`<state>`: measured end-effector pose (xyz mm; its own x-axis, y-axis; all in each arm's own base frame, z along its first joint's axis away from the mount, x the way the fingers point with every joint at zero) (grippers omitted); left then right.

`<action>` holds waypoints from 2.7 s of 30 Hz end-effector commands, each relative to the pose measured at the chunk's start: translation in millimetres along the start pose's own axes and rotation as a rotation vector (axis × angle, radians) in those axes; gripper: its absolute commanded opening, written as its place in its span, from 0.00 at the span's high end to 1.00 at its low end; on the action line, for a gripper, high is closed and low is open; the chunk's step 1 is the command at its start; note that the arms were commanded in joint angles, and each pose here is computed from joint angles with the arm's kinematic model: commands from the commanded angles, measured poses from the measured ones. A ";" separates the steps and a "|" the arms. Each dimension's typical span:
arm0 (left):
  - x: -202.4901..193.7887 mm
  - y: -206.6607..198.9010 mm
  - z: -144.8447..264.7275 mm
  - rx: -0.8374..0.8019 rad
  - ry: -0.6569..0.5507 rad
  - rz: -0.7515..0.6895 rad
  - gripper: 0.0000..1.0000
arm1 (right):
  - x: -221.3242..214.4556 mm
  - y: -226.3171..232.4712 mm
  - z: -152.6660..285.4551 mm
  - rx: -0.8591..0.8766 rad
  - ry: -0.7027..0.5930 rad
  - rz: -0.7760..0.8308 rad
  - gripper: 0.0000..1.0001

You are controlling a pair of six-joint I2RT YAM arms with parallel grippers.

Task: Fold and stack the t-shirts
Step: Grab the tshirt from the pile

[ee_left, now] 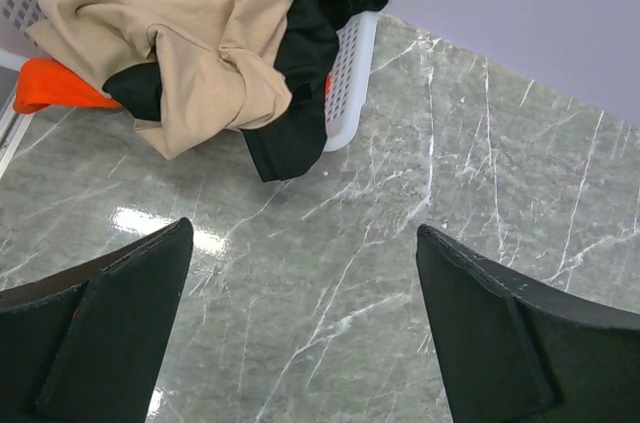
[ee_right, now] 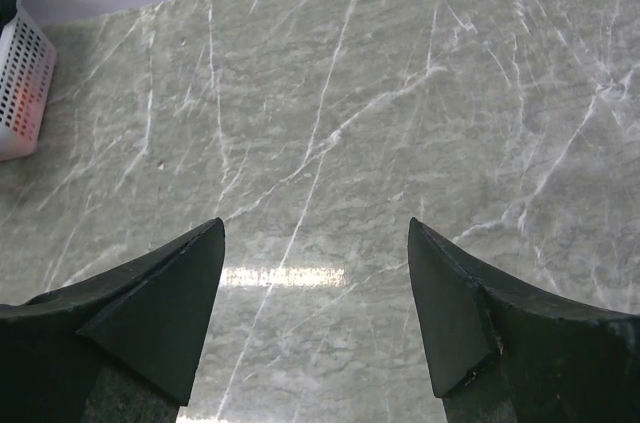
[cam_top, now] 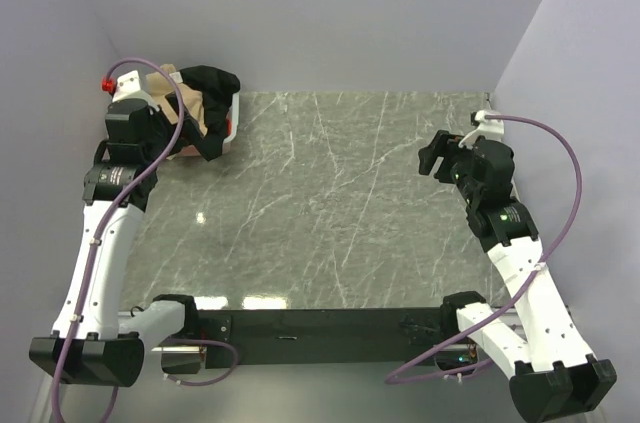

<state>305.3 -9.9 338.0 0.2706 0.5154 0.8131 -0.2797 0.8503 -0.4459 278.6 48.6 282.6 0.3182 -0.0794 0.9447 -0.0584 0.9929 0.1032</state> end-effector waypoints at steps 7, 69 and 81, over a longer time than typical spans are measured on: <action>17.3 -2.5 13.9 -0.006 -0.066 0.014 0.01 | 1.3 -1.6 0.7 -0.002 -0.029 0.008 0.20; 145.1 -63.2 -111.3 -0.081 -0.151 0.017 1.00 | -6.4 24.5 -13.3 0.136 0.037 -0.103 0.28; 142.3 -199.8 45.8 -0.915 -0.083 -0.054 1.00 | -1.4 30.3 -7.1 0.164 0.034 -0.100 0.28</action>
<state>387.5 -67.5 529.3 0.1566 0.5301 0.8333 0.3436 0.7618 -0.5492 281.1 74.5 247.0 0.4450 -0.1556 0.8819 -0.1350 0.9619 0.2378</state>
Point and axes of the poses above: each gripper's point midway between its finger pads, its own z axis back along the fingers, its own y axis along the line the jaws close on, x = y × z, the point moved 3 cm from there along z, back along the fingers, and after that the axes turned 9 degrees about z, right-handed, at the moved point
